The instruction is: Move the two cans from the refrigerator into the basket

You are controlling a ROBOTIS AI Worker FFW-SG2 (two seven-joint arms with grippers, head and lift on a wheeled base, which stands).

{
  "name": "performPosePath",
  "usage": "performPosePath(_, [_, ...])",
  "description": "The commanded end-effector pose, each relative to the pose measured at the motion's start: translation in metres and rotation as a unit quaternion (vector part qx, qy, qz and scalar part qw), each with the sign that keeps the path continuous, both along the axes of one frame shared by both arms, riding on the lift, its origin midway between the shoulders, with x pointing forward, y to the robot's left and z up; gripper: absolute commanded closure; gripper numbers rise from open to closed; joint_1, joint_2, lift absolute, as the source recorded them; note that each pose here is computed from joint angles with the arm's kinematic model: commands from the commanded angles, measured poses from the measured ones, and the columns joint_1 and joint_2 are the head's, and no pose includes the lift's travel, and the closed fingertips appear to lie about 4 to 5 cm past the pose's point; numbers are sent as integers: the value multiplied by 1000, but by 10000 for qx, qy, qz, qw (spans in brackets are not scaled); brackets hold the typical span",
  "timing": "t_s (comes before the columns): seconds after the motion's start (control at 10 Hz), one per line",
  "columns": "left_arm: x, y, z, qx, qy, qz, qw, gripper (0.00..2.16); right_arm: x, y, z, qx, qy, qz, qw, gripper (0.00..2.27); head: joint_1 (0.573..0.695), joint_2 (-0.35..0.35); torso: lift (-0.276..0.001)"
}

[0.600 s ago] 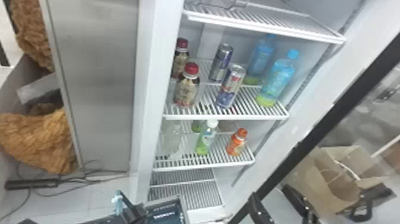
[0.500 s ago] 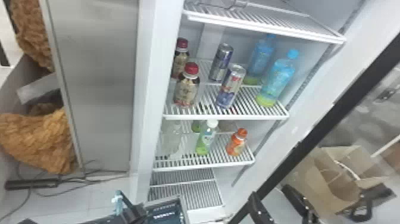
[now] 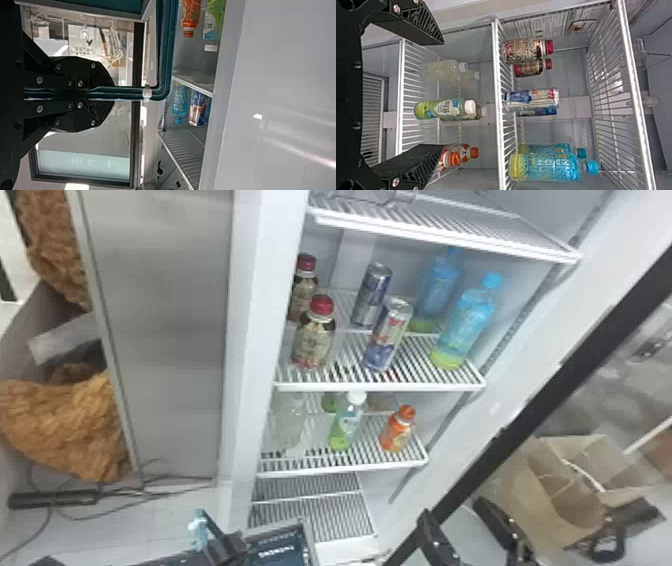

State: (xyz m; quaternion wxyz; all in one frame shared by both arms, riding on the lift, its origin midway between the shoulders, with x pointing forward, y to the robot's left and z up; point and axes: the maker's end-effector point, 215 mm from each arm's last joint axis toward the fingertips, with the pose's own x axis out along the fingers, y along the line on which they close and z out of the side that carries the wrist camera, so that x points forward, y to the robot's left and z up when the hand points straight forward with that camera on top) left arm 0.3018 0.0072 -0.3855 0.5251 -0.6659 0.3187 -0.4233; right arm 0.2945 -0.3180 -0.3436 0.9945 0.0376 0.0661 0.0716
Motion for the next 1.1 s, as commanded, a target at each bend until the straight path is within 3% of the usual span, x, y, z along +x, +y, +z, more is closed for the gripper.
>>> performPosePath(0.0, [0, 0, 1, -13, -3, 3, 10000, 1191, 1, 0, 1, 1, -13, -2, 10000, 117, 695, -350, -31])
performPosePath(1.0, [4, 2, 3, -27, -26, 52, 10000, 1191, 67, -16, 37, 169, -803, -289, 9962, 119, 695, -350, -31])
